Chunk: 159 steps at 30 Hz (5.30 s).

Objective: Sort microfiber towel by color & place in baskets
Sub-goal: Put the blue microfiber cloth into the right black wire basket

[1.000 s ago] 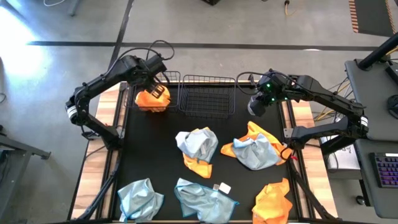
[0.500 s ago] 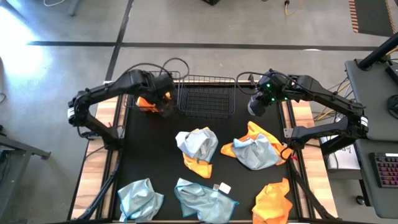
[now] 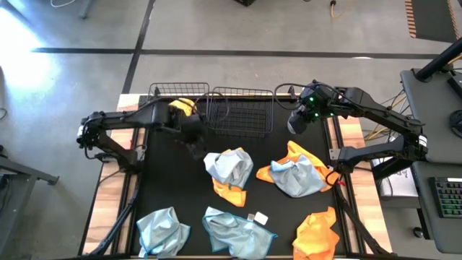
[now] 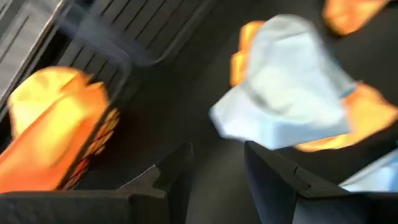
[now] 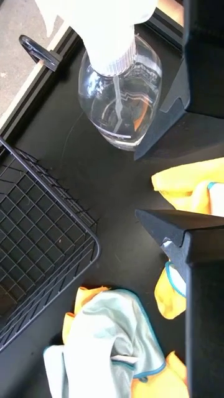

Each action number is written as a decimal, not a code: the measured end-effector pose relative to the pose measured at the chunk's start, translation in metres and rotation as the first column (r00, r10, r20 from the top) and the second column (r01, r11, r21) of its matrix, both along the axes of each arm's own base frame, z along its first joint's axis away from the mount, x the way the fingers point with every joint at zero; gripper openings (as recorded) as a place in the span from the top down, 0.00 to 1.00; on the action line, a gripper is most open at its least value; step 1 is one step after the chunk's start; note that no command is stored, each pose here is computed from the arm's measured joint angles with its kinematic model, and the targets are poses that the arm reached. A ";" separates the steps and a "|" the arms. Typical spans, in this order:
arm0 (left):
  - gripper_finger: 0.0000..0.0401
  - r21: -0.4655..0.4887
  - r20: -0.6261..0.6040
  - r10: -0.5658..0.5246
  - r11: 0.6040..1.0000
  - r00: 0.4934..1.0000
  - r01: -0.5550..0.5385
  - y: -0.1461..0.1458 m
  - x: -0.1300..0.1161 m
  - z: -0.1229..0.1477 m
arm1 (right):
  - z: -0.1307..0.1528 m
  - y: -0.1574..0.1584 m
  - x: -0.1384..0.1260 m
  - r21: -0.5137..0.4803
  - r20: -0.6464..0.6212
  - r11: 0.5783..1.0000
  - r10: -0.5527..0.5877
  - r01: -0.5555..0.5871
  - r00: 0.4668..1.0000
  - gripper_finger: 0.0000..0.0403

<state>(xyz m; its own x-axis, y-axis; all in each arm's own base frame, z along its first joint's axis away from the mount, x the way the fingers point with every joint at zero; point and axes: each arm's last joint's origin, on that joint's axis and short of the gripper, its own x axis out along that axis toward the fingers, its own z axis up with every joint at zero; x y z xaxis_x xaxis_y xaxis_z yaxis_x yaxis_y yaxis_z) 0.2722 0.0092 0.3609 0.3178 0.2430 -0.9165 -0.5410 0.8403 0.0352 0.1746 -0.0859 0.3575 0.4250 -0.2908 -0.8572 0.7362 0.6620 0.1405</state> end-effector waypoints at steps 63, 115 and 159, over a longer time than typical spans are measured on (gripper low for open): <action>0.68 0.033 -0.023 0.125 0.992 0.992 -0.124 -0.071 0.124 -0.151 | -0.002 0.002 -0.003 -0.002 -0.060 0.998 0.062 -0.062 0.996 0.69; 0.99 0.010 -0.076 0.163 0.987 0.984 -0.162 -0.070 0.154 -0.158 | -0.002 0.002 -0.003 0.005 -0.051 0.999 0.051 -0.051 0.997 0.69; 1.00 0.556 0.155 0.211 0.789 0.965 -0.262 0.060 0.140 0.018 | -0.002 0.002 -0.003 0.042 -0.024 0.998 -0.034 0.035 0.999 0.69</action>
